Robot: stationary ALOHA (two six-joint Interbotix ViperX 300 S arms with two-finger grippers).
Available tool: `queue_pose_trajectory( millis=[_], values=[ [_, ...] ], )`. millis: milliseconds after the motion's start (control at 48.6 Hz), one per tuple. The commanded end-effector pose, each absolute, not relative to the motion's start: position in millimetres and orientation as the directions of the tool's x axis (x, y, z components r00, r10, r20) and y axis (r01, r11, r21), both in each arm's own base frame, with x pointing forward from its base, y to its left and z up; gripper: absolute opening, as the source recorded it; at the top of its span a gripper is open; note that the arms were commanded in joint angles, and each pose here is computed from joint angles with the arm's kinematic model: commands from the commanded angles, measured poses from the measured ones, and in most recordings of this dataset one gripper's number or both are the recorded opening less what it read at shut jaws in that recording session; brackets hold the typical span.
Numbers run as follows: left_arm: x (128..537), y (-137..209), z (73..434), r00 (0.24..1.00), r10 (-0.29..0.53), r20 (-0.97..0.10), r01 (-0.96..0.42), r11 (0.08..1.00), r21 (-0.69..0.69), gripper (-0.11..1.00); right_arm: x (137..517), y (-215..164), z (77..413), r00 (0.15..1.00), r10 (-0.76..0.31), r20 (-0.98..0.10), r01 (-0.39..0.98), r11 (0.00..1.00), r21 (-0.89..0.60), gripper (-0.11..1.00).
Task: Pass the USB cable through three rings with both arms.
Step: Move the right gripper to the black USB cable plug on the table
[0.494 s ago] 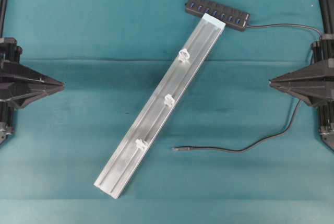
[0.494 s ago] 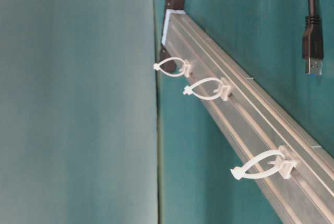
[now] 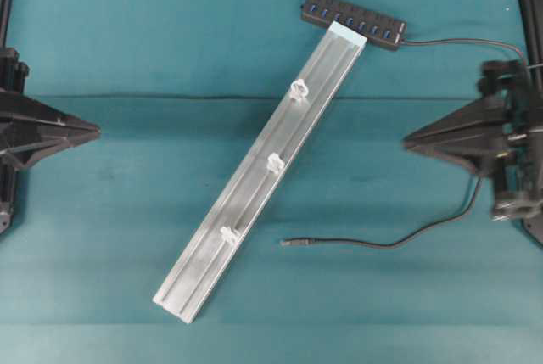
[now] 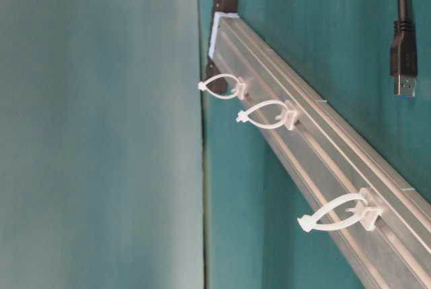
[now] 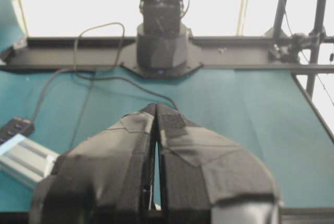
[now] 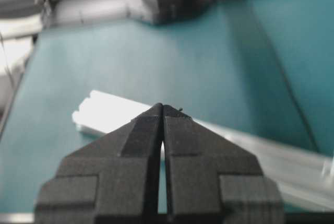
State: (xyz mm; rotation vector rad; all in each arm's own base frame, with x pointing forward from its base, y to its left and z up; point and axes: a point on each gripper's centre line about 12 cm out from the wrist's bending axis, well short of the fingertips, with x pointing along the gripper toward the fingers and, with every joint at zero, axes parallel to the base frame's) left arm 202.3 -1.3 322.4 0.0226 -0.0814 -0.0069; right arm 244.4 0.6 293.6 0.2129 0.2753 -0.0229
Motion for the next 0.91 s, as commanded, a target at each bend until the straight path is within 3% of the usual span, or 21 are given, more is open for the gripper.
queue_pose_trajectory(
  millis=[0,247,556,700,802,885],
  values=[
    [204,-1,336,0.994,-0.009,0.110,0.006,1.000,0.027,0.00,267,5,291,0.917,0.030,-0.397,0.060,0.976,0.212,0.02],
    [204,-1,338,0.993,-0.007,0.115,0.004,1.000,0.024,0.00,311,26,249,0.676,0.097,-0.731,0.054,0.982,0.180,0.02],
    [204,2,339,0.993,0.008,0.118,-0.011,1.000,0.023,0.00,341,42,202,0.365,0.111,-0.924,0.051,0.989,0.139,0.02],
    [203,3,339,0.993,0.011,0.118,-0.014,1.000,0.023,0.00,350,47,184,0.310,0.109,-0.945,0.039,0.991,0.127,0.02],
    [203,4,339,0.993,0.018,0.121,-0.020,1.000,0.023,0.00,357,49,178,0.318,0.109,-0.942,0.038,0.991,0.128,0.04],
    [203,5,339,0.992,0.024,0.121,-0.027,0.999,0.023,0.00,361,51,174,0.340,0.110,-0.934,0.041,0.990,0.131,0.11]
  ],
)
